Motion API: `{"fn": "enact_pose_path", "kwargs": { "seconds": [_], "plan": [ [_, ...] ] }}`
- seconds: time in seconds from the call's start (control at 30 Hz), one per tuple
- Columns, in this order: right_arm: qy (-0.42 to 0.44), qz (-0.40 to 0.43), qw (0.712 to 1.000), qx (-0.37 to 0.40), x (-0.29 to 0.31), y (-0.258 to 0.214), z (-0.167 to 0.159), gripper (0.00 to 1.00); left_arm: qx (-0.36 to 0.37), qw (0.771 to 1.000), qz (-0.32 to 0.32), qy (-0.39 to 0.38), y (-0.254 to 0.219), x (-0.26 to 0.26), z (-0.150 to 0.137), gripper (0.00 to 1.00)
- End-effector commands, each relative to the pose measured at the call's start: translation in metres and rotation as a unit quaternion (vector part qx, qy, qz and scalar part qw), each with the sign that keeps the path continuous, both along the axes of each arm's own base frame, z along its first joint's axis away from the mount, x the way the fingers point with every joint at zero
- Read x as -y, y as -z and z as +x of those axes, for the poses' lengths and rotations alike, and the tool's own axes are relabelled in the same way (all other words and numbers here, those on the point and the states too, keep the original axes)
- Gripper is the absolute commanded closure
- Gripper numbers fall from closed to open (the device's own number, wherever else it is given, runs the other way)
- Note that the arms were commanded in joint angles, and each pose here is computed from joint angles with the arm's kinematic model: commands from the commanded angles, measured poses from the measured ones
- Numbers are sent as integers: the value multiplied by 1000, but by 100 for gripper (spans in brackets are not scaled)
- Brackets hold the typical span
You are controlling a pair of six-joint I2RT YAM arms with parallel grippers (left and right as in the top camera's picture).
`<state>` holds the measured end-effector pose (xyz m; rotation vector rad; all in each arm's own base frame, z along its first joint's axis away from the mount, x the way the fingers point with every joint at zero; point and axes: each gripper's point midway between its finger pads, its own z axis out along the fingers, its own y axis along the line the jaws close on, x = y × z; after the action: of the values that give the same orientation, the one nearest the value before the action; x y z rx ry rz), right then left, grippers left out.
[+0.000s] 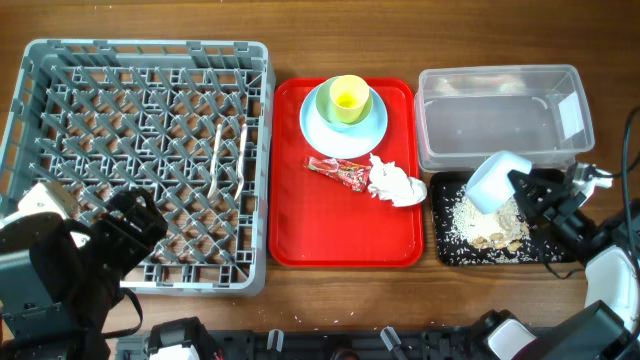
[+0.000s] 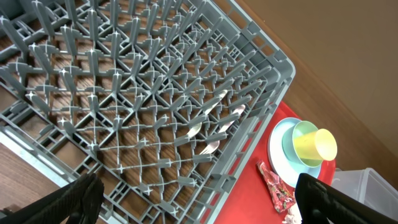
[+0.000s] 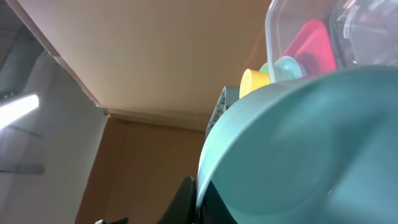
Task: Sort waste into correct bins and load items into the dishwasher rack
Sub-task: 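Tip the bowl over the black tray to dump the rice, then carry the empty blue bowl back and lower it onto the red tray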
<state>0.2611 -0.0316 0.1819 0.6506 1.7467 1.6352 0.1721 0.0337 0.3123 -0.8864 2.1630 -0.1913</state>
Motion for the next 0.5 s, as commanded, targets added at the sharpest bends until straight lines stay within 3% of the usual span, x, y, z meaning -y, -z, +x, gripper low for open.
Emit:
{"fn": "enact_pose_path", "kwargs": {
  "seconds": [0.0,0.17,0.3,0.47],
  "plan": [
    [-10,2,1000,29,4,-11,3,96,6,1000,1,-10,-3,-3,-1,0],
    [-16,71,997,-27,1,-15,2,96,6,1000,1,-10,-3,-3,-1,0],
    [-30,20,999,2,1,-46,11,96,6,1000,1,-10,-3,-3,-1,0],
    [-59,-67,993,83,-41,-128,16,96,6,1000,1,-10,-3,-3,-1,0]
  ]
}}
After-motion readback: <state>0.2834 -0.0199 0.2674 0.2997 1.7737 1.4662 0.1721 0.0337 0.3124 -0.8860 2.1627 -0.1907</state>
